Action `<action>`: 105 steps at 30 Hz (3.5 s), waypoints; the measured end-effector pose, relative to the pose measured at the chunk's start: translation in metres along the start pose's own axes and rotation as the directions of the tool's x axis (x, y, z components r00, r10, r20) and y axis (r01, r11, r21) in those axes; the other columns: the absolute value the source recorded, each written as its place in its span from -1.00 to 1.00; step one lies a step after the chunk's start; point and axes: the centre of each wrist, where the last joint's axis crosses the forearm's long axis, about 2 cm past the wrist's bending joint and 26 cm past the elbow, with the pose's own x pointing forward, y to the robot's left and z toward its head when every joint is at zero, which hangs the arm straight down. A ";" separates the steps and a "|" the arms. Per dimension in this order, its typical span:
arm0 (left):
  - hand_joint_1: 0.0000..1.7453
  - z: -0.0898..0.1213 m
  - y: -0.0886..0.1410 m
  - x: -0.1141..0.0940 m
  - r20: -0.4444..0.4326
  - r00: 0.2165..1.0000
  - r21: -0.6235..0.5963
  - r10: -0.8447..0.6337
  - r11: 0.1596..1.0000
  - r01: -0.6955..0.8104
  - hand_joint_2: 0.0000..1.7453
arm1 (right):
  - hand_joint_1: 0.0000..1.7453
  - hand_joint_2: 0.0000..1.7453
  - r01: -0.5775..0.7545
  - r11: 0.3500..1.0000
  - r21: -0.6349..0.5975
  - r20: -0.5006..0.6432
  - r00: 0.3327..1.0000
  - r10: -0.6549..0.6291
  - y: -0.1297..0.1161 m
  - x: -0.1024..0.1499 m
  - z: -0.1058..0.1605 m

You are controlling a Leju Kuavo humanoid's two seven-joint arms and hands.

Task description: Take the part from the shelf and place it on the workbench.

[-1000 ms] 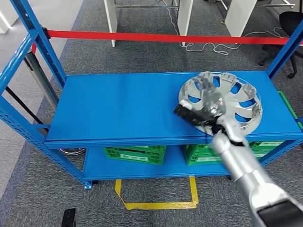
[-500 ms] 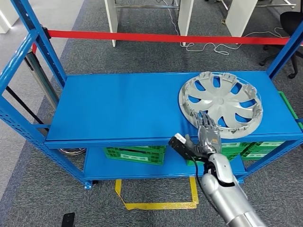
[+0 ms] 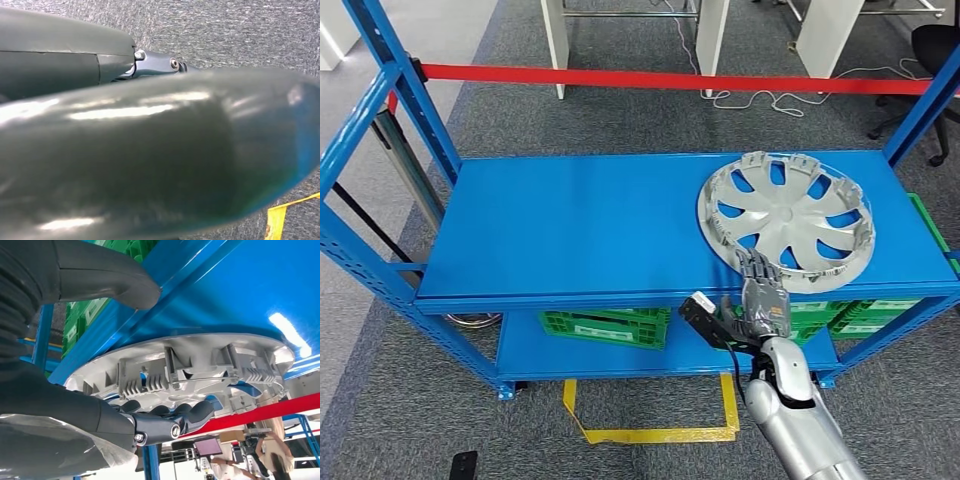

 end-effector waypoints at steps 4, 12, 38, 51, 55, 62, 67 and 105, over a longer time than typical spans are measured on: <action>-1.00 0.000 0.000 0.000 -0.001 1.000 0.002 0.001 1.000 -0.001 -1.00 | -1.00 1.00 -0.011 1.000 -0.003 -0.013 1.000 0.011 0.000 -0.002 0.000; -1.00 0.000 0.001 -0.001 -0.005 1.000 -0.003 -0.017 1.000 0.017 -1.00 | -1.00 -1.00 -0.184 0.982 -0.034 -0.112 0.977 0.179 -0.017 -0.054 -0.009; -1.00 -0.002 0.001 0.003 0.020 0.998 -0.037 -0.064 0.997 0.065 -1.00 | -1.00 -1.00 -0.368 0.926 -0.079 -0.192 0.917 0.349 -0.097 -0.156 -0.058; -1.00 -0.004 0.004 0.005 0.032 0.997 -0.054 -0.074 0.996 0.076 -1.00 | -1.00 1.00 -0.116 0.991 0.063 -0.085 0.989 0.121 -0.093 -0.177 -0.054; -1.00 -0.005 0.004 0.008 0.040 0.996 -0.056 -0.081 0.995 0.083 -1.00 | -1.00 1.00 -0.037 0.996 0.083 -0.045 0.998 0.040 -0.093 -0.181 -0.056; -1.00 -0.008 0.005 0.012 0.047 0.995 -0.061 -0.087 0.994 0.090 -1.00 | -1.00 1.00 -0.051 0.985 0.167 0.020 0.999 0.049 -0.090 -0.175 -0.061; -1.00 -0.008 0.006 0.013 0.049 0.995 -0.061 -0.088 0.994 0.091 -1.00 | -1.00 1.00 -0.066 0.981 0.185 0.038 0.997 0.060 -0.090 -0.172 -0.064; -1.00 -0.011 0.005 0.020 0.043 0.994 -0.073 -0.105 0.991 0.108 -1.00 | -1.00 0.50 -0.147 0.902 0.406 0.023 0.988 0.150 -0.115 -0.181 -0.092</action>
